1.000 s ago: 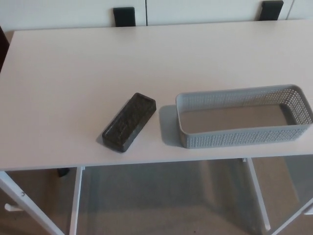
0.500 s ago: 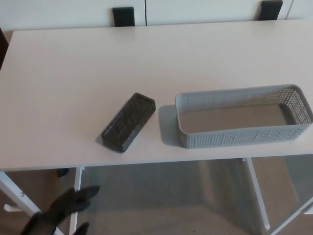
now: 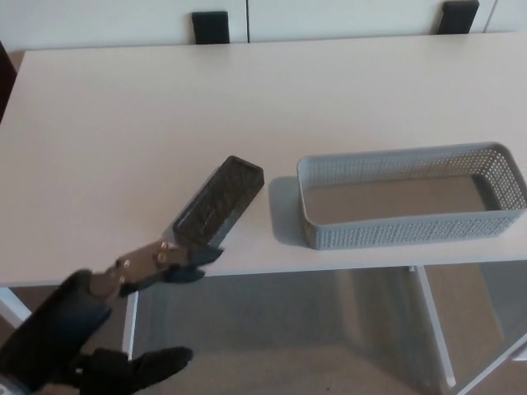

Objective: The robot walks towards a desk on which an eraser is kept on the left hand side and a container is kept on the right hand side. The robot picks up the eraser using its left hand and places it in the container.

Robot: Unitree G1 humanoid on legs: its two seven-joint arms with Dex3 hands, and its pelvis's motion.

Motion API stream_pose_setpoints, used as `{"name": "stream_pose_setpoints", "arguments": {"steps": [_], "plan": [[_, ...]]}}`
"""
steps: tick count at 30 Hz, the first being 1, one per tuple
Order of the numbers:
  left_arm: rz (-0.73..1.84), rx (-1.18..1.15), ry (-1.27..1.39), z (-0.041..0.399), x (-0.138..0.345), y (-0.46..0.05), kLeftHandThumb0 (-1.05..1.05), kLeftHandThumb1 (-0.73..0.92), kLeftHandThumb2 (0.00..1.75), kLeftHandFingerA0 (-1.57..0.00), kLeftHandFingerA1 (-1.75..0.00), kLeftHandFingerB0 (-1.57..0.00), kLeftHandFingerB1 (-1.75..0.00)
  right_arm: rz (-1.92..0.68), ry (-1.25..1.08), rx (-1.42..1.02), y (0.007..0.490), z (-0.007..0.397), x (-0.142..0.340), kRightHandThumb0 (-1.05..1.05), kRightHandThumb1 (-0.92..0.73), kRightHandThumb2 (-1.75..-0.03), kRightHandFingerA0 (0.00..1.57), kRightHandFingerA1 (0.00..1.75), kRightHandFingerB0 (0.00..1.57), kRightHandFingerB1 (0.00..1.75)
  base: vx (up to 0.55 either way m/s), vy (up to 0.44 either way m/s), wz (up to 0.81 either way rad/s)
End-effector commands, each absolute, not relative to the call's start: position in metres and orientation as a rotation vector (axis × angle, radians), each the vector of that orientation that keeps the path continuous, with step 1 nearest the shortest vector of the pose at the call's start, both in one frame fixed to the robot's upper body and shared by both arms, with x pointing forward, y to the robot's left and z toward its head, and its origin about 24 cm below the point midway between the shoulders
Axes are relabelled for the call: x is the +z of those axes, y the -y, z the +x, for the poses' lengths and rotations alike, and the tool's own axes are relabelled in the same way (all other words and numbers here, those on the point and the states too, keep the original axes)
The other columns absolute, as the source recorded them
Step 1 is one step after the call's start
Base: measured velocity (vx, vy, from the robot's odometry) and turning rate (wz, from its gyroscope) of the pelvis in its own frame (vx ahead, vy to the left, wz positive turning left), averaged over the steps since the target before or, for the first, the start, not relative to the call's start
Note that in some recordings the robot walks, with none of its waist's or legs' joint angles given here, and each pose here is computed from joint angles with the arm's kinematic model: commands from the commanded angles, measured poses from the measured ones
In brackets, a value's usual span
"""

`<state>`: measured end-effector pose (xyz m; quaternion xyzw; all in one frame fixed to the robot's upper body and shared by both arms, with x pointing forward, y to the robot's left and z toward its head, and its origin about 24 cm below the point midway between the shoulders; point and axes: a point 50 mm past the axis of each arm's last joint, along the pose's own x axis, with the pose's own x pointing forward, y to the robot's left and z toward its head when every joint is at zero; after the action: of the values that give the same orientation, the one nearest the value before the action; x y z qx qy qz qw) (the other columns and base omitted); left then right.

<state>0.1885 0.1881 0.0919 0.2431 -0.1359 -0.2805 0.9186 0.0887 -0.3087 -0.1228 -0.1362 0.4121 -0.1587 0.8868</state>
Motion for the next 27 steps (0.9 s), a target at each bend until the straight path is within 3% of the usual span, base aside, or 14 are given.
{"name": "stream_pose_setpoints", "arguments": {"steps": [1, 2, 3, 4, 6, 7, 11, 12, 14, 21, 22, 27], "plan": [[0.288, -0.776, 0.655, 0.178, 0.227, -0.126, -0.41, 0.54, 0.57, -0.27, -0.35, -0.25, -0.3, -0.308, -0.814, -0.33, 0.317, 0.101, -0.115, -0.38, -0.51, -0.55, 0.64, 0.68, 0.52, 0.55, 0.0, 0.0, 0.0], [0.452, -0.642, 0.687, 0.189, 0.222, -0.127, -0.47, 0.49, 0.66, -0.21, -0.37, -0.21, -0.35, -0.32, -0.813, -0.327, 0.316, 0.101, -0.114, -0.35, -0.51, -0.55, 0.67, 0.69, 0.52, 0.55, 0.0, 0.0, 0.0], [0.529, -0.586, 0.676, 0.196, 0.22, -0.126, -0.42, 0.51, 0.56, -0.14, -0.35, -0.18, -0.28, -0.317, -0.814, -0.325, 0.316, 0.101, -0.114, -0.34, -0.52, -0.55, 0.66, 0.68, 0.52, 0.54, 0.0, 0.0, 0.0], [0.607, -0.533, 0.641, 0.206, 0.216, -0.125, -0.38, 0.3, 0.72, 0.0, -0.29, -0.04, -0.35, -0.31, -0.811, -0.323, 0.316, 0.1, -0.115, -0.35, -0.51, -0.55, 0.66, 0.7, 0.51, 0.55, 0.0, 0.0, 0.0], [0.721, -0.455, 0.559, 0.224, 0.206, -0.125, -0.44, 0.28, 0.64, 0.0, -0.14, -0.01, -0.11, -0.314, -0.822, -0.327, 0.316, 0.099, -0.116, -0.37, -0.51, -0.55, 0.65, 0.68, 0.52, 0.55, 0.0, 0.0, 0.0], [0.76, -0.423, 0.523, 0.232, 0.202, -0.125, -0.44, 0.41, 0.65, 0.0, 0.0, -0.04, -0.1, -0.319, -0.83, -0.328, 0.316, 0.099, -0.116, -0.4, -0.51, -0.54, 0.64, 0.67, 0.53, 0.53, 0.0, 0.0, 0.0], [0.888, -0.325, 0.388, 0.264, 0.184, -0.126, -0.49, 0.34, 0.63, 0.0, 0.0, -0.06, -0.01, -0.303, -0.819, -0.331, 0.317, 0.103, -0.115, -0.41, -0.52, -0.55, 0.62, 0.66, 0.5, 0.54, 0.0, 0.0, 0.0], [0.918, -0.301, 0.363, 0.27, 0.178, -0.126, -0.5, 0.31, 0.62, 0.0, 0.0, -0.01, -0.08, -0.306, -0.819, -0.331, 0.317, 0.104, -0.115, -0.41, -0.53, -0.55, 0.63, 0.65, 0.51, 0.53, 0.0, 0.0, 0.0], [0.939, -0.283, 0.345, 0.274, 0.174, -0.125, -0.51, 0.3, 0.63, 0.0, 0.0, -0.02, -0.06, -0.307, -0.816, -0.332, 0.317, 0.105, -0.114, -0.38, -0.52, -0.55, 0.65, 0.66, 0.51, 0.54, 0.0, 0.0, 0.0], [1.092, -0.23, 0.176, 0.29, 0.136, -0.123, -0.6, 0.32, 0.66, 0.0, -0.01, -0.01, -0.11, -0.303, -0.813, -0.33, 0.317, 0.105, -0.114, -0.35, -0.5, -0.55, 0.66, 0.66, 0.54, 0.54, 0.0, 0.0, 0.0], [1.113, -0.217, 0.156, 0.292, 0.128, -0.123, -0.58, 0.38, 0.74, 0.0, -0.06, -0.03, -0.1, -0.297, -0.81, -0.337, 0.317, 0.105, -0.114, -0.35, -0.5, -0.54, 0.69, 0.7, 0.54, 0.56, 0.0, 0.0, 0.0], [1.153, -0.186, 0.051, 0.296, 0.102, -0.125, -0.58, 0.39, 0.72, 0.0, -0.01, -0.04, -0.08, -0.308, -0.817, -0.329, 0.316, 0.102, -0.115, -0.37, -0.53, -0.54, 0.65, 0.67, 0.53, 0.54, 0.0, 0.0, 0.0]]}}
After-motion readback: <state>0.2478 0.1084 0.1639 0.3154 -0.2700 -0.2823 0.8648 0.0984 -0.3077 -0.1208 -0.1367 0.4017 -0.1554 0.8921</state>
